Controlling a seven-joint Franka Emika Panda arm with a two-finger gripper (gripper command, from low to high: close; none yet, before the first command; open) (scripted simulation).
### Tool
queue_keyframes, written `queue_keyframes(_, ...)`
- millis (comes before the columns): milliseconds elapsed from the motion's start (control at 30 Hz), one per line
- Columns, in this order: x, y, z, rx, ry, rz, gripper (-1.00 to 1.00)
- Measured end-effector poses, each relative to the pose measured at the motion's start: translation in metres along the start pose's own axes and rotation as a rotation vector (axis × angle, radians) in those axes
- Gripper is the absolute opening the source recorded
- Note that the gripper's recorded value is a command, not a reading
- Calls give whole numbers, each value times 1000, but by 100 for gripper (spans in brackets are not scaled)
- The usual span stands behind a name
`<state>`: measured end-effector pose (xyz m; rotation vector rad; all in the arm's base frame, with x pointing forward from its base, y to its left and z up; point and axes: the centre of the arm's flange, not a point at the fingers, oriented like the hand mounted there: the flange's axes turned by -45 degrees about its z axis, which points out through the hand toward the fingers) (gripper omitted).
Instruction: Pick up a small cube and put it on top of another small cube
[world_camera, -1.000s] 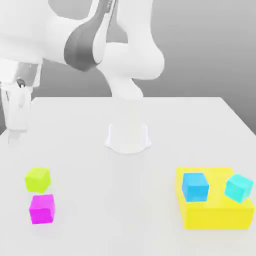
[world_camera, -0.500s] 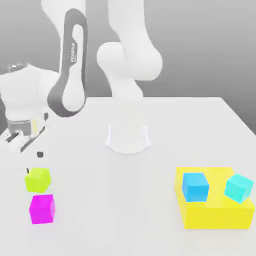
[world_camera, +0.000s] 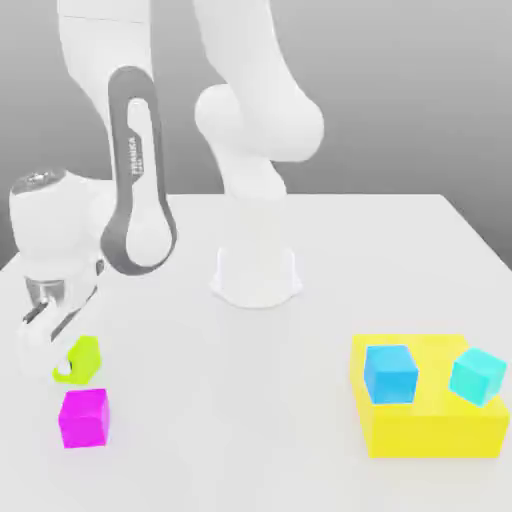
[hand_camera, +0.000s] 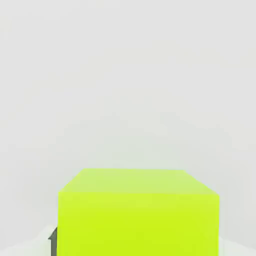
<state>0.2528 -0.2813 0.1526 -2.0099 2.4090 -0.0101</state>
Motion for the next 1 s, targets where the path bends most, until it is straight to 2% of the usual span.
queue_keyframes(233,-4,-2,-44,-5,0,-19,-100)
queue_keyframes(700,-66,-100,-95,-7,-1,-354,-100)
queue_keyframes(900,-72,-108,-43,-6,-1,-382,-100)
queue_keyframes(933,-72,-108,-37,-6,-1,-383,100)
queue_keyframes(1000,-72,-108,-37,-6,-1,-383,100)
